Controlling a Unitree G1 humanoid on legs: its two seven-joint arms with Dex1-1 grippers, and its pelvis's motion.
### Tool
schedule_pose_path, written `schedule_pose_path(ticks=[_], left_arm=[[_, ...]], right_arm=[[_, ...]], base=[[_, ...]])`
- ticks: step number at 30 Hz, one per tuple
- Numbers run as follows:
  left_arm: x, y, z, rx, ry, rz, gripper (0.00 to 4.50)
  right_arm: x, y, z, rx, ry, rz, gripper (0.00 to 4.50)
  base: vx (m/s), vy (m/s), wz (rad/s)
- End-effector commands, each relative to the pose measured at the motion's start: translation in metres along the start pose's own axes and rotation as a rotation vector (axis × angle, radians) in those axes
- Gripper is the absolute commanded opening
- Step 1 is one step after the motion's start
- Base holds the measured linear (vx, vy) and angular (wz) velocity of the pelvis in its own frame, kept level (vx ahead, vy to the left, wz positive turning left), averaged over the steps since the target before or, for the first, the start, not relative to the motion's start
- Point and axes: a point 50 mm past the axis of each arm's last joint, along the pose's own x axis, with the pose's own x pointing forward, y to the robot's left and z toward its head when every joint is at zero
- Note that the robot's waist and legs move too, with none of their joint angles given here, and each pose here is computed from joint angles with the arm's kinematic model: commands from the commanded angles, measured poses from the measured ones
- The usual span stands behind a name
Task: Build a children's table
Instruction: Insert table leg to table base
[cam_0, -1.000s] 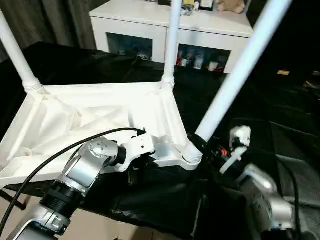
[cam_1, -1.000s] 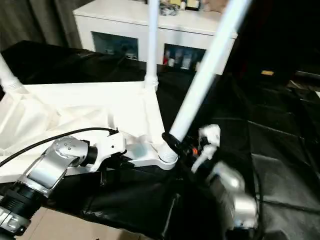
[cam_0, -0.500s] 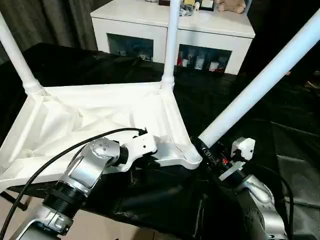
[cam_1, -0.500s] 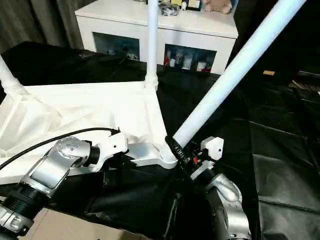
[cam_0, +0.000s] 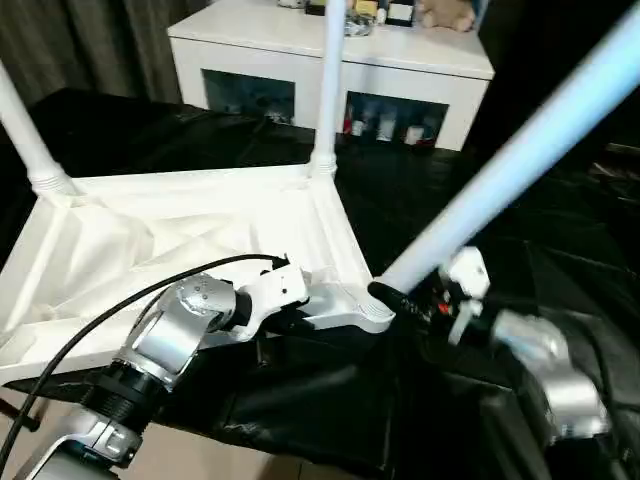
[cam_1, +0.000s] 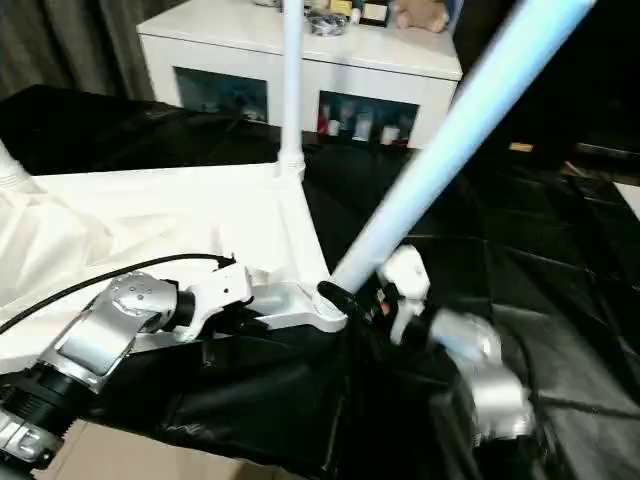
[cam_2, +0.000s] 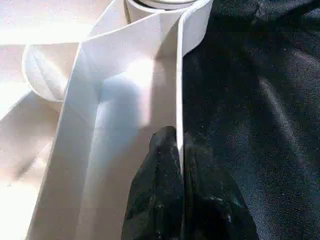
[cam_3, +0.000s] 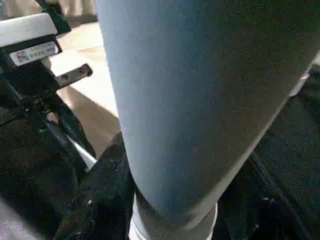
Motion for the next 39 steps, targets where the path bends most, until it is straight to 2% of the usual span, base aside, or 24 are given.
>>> schedule_pose_path(ticks=[1, 3, 4, 6, 9, 14, 17, 20, 25, 28, 29, 33, 39], left_arm=[[-0.007, 0.008, 0.018, 0.035, -0.103, 0.054, 0.00], [-0.007, 0.007, 0.018, 0.038, -0.100, 0.040, 0.00], [-0.008, 0.005, 0.018, 0.044, -0.093, 0.024, 0.00], [-0.008, 0.005, 0.018, 0.044, -0.092, 0.022, 0.00], [-0.007, 0.004, 0.017, 0.052, -0.081, 0.011, 0.00], [-0.006, 0.003, 0.018, 0.057, -0.079, 0.006, 0.00], [-0.006, 0.003, 0.019, 0.056, -0.081, 0.001, 0.00], [-0.006, 0.003, 0.020, 0.053, -0.084, -0.007, 0.00], [-0.007, 0.000, 0.020, 0.043, -0.090, -0.032, 0.00], [-0.007, 0.000, 0.020, 0.045, -0.086, -0.030, 0.00], [-0.008, 0.001, 0.019, 0.044, -0.082, -0.018, 0.00], [-0.009, 0.003, 0.017, 0.042, -0.077, 0.009, 0.00], [-0.010, 0.005, 0.015, 0.039, -0.075, 0.043, 0.00]], right_arm=[[-0.004, 0.023, -0.057, 0.202, 0.285, 0.094, 1.86], [-0.002, 0.018, -0.053, 0.206, 0.312, 0.109, 1.86], [-0.001, 0.013, -0.048, 0.213, 0.353, 0.141, 1.86], [-0.001, 0.012, -0.047, 0.215, 0.357, 0.146, 1.86], [0.000, 0.007, -0.034, 0.230, 0.382, 0.229, 1.86], [-0.001, 0.008, -0.024, 0.236, 0.419, 0.344, 1.86], [-0.003, 0.011, -0.019, 0.272, 0.459, 0.420, 1.86], [-0.004, 0.012, -0.021, 0.296, 0.495, 0.442, 1.86], [0.003, -0.006, -0.046, 0.223, 0.538, 0.195, 1.86], [0.003, -0.006, -0.050, 0.229, 0.540, 0.165, 1.86], [0.002, -0.001, -0.052, 0.234, 0.530, 0.173, 1.86], [-0.001, 0.004, -0.059, 0.216, 0.515, 0.155, 1.86], [-0.001, 0.006, -0.066, 0.204, 0.407, 0.022, 1.86]], base=[[0.000, 0.000, 0.00], [0.000, 0.000, 0.00], [0.000, 0.000, 0.00], [0.000, 0.000, 0.00], [0.000, 0.000, 0.00], [0.000, 0.000, 0.00], [0.000, 0.000, 0.00], [0.000, 0.000, 0.00], [0.000, 0.000, 0.00], [0.000, 0.000, 0.00], [0.000, 0.000, 0.00], [0.000, 0.000, 0.00], [0.000, 0.000, 0.00]])
